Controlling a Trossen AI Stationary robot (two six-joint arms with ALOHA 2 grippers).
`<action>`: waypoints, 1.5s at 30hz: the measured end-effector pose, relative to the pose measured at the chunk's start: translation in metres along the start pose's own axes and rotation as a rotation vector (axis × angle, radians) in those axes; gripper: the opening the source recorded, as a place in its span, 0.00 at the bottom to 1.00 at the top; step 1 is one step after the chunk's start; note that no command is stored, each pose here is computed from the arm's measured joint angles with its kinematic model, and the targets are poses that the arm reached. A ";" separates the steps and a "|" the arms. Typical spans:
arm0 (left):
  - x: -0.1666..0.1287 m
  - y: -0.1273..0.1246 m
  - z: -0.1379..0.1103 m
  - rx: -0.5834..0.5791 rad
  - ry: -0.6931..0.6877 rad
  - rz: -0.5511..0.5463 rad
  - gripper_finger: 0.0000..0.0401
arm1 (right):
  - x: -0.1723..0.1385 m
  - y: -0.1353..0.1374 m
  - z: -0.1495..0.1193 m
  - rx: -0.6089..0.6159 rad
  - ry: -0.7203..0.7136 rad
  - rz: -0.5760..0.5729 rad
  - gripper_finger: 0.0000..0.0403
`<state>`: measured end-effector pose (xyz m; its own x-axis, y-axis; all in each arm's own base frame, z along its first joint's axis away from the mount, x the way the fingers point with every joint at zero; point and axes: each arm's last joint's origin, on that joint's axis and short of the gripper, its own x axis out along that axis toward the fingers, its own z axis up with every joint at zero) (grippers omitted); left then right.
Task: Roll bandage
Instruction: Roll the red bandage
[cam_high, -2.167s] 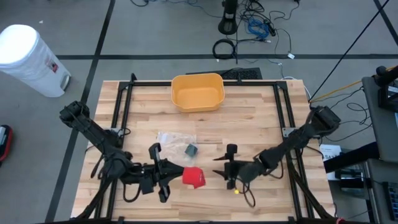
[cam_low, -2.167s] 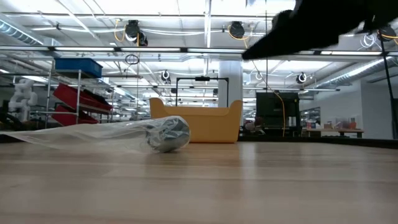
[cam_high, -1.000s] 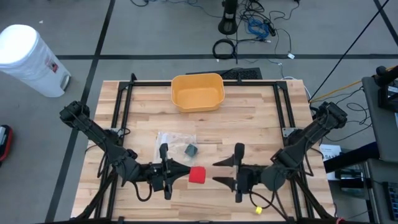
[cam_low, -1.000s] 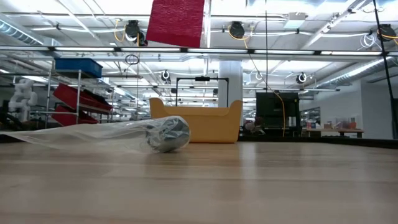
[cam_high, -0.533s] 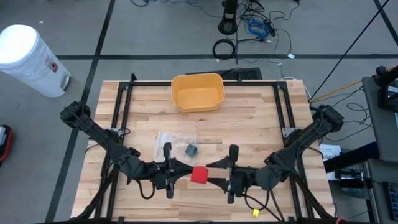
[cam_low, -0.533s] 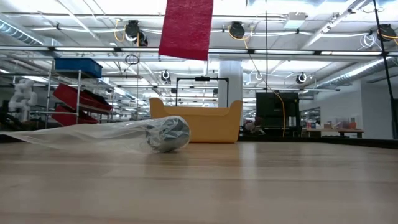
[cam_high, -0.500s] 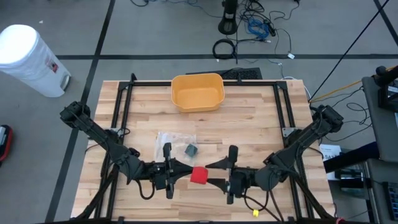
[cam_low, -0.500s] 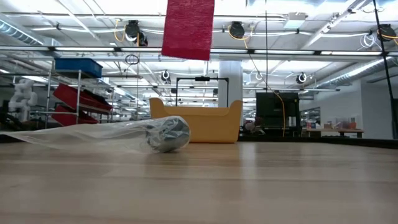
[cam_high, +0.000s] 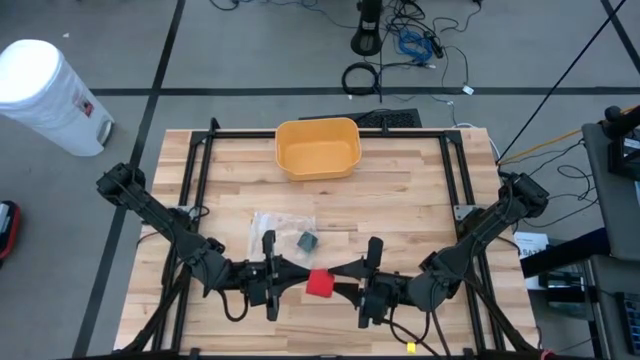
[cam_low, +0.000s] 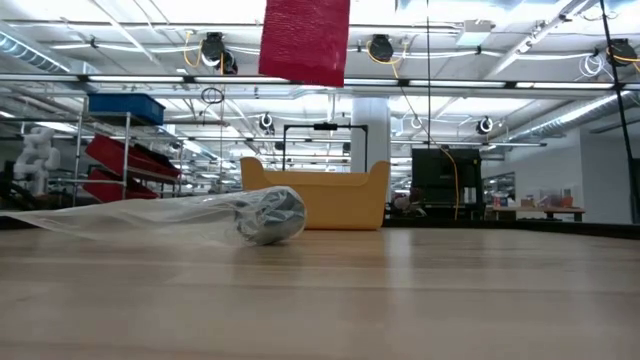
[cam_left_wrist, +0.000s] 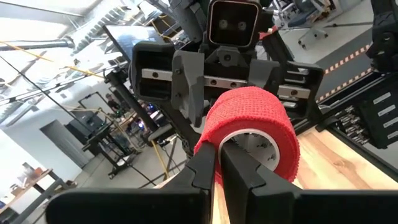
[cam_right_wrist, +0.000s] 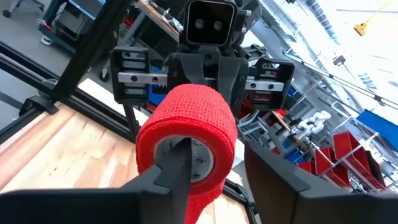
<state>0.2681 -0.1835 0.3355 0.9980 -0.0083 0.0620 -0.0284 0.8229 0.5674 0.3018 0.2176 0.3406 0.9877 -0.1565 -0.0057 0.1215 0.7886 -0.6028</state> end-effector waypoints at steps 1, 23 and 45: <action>0.000 0.000 0.000 0.000 0.001 0.001 0.05 | 0.000 0.000 0.000 0.000 0.000 0.000 0.32; -0.002 -0.003 0.002 -0.015 -0.012 -0.022 0.22 | -0.003 0.003 0.002 -0.036 0.000 0.004 0.10; -0.013 -0.076 0.002 0.671 -0.049 -0.111 0.27 | -0.017 -0.015 0.016 0.045 -0.057 -0.040 0.10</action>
<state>0.2568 -0.2466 0.2933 0.9938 -0.1114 0.0024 0.0297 0.2853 0.9580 0.2849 0.2181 0.3630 0.9857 -0.1555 0.0643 0.1644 0.8086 -0.5649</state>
